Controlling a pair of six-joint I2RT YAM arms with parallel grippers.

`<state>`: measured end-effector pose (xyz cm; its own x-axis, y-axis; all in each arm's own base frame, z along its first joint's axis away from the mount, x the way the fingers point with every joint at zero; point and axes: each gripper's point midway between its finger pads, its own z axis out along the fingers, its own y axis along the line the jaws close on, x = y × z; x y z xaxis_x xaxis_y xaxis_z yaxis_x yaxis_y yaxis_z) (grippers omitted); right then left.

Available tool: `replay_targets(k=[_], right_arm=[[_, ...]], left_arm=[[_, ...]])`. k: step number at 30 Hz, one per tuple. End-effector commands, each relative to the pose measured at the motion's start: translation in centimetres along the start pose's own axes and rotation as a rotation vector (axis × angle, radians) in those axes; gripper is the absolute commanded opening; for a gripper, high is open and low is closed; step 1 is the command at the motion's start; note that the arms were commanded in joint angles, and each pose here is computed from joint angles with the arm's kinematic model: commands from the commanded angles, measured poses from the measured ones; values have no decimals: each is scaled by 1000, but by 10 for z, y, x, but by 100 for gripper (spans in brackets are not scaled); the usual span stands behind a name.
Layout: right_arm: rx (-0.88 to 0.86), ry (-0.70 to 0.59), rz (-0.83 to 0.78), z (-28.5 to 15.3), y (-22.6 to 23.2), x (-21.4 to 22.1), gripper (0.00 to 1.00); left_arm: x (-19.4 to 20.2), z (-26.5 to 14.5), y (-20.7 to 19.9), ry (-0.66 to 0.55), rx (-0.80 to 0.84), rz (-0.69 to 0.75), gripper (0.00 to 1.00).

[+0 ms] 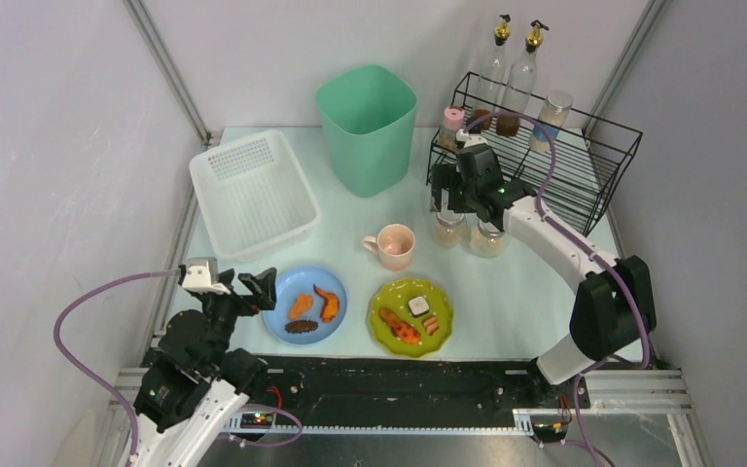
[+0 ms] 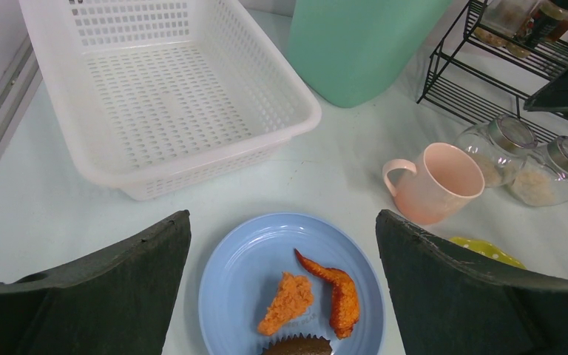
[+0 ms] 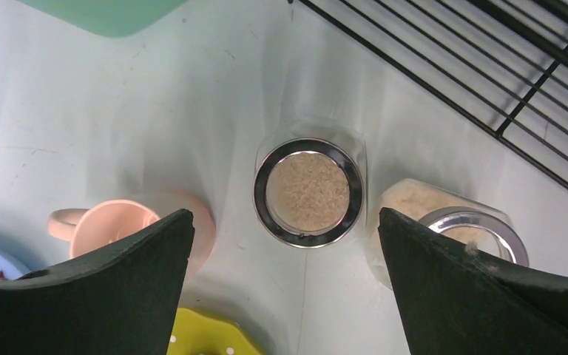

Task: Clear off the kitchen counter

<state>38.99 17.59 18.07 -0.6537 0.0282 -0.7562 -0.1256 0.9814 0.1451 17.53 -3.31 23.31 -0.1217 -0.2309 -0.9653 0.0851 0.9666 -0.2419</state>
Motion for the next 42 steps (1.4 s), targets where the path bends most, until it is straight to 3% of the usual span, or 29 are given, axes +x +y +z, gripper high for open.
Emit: replay_targets(k=[1, 16, 28, 42], right_arm=[[15, -7, 25, 16, 2, 1, 99], [76, 58, 24, 50, -7, 28, 97], [72, 82, 26, 55, -7, 37, 82], [105, 89, -11, 55, -9, 42, 78]], left_arm=[[-6, 1, 0, -27, -5, -23, 98], [-5, 2, -1, -22, -4, -19, 98], [-4, 3, -1, -16, -3, -17, 98], [-4, 3, -2, -16, 3, -17, 98]])
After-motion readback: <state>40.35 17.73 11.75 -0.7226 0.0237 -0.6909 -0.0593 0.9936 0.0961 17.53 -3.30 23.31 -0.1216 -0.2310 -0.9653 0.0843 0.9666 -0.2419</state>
